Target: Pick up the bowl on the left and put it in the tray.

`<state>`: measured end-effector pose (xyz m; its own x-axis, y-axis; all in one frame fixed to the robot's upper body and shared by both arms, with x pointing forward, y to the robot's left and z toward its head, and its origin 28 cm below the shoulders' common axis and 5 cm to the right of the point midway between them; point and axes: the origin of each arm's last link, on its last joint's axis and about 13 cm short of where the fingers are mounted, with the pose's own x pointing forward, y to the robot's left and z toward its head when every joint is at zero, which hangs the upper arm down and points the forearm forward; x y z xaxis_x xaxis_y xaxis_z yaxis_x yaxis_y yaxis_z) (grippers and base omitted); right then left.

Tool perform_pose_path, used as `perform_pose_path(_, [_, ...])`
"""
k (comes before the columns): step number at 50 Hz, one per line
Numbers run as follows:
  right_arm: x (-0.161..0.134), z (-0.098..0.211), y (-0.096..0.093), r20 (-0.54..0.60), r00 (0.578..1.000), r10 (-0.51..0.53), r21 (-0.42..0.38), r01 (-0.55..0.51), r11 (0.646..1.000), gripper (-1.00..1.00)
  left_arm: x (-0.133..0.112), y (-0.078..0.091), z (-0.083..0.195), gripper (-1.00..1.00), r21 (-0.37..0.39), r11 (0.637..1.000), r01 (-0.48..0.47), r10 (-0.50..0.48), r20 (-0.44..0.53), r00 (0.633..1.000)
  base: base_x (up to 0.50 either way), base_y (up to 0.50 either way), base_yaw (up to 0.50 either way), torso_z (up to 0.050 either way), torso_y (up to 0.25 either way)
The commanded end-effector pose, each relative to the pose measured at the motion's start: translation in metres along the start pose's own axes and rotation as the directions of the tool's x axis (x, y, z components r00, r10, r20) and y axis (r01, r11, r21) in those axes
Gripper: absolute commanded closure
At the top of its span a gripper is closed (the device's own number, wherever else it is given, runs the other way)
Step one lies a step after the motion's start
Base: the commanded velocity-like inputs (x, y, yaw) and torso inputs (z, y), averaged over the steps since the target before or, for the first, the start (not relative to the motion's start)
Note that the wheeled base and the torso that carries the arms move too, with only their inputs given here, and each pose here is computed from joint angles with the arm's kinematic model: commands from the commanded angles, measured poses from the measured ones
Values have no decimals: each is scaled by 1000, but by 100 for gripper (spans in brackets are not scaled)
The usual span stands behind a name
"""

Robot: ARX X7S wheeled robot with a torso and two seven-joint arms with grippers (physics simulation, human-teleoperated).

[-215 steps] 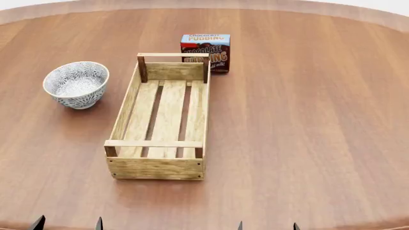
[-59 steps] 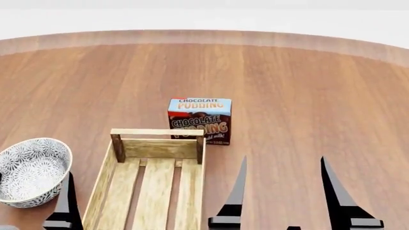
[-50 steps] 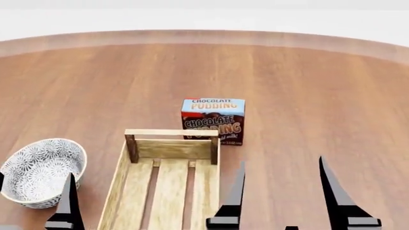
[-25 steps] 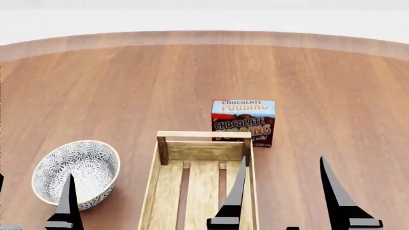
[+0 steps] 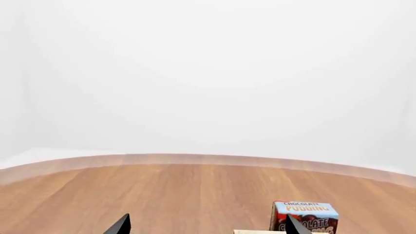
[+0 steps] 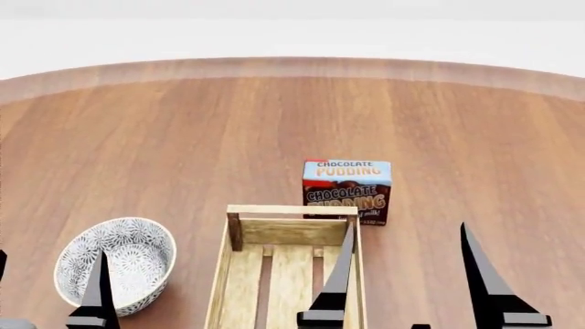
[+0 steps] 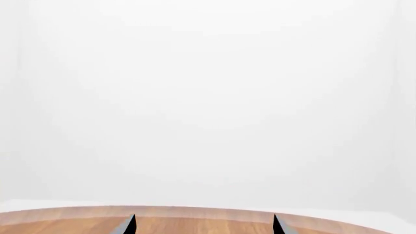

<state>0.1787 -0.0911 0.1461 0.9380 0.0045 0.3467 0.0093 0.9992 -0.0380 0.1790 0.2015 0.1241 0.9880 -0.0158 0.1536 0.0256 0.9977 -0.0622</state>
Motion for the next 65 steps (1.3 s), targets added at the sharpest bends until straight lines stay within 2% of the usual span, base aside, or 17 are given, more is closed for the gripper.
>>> perform_pose_path(1, [1,1,-2,11,1000,-11,1,11,1000,-100,1,1,2,-100,-14,1000,7,-7,34,999,0,0,0,50,0])
perform_pose_path(17, [1,1,-3,11,1000,-12,3,12,1000,-100,1,0,1,-100,-20,1000,4,-3,22,1000,0,0,0,49,0])
perform_pose_path(27, [1,5,-3,20,1000,-13,8,13,1000,-100,0,-3,7,-100,-194,980,50,-52,-3,999,0,0,0,0,0])
perform_pose_path(33, [1,6,-3,25,1000,-13,11,13,1000,-100,3,-7,11,-100,-243,969,44,-51,-21,998,0,0,0,0,0])
perform_pose_path(37, [0,7,-3,27,1000,-10,14,10,1000,-100,7,-11,19,-100,-323,945,54,-67,-27,997,0,0,0,0,0])
perform_pose_path(38, [1,7,-3,28,1000,-11,15,10,1000,-100,8,-11,22,-100,-347,938,30,-43,-30,999,0,0,0,0,0])
perform_pose_path(40, [1,7,-3,28,1000,-10,15,10,1000,-100,9,-11,21,-100,-323,946,29,-44,-41,998,0,0,0,0,0])
perform_pose_path(47, [1,7,-2,26,1000,-6,17,5,1000,-100,9,-9,21,-100,-376,927,17,-40,-54,998,0,0,0,0,-211])
perform_pose_path(65, [1,8,-2,32,999,-3,17,2,1000,-100,9,-10,27,-100,-404,915,3,-27,-53,998,0,0,0,0,-250])
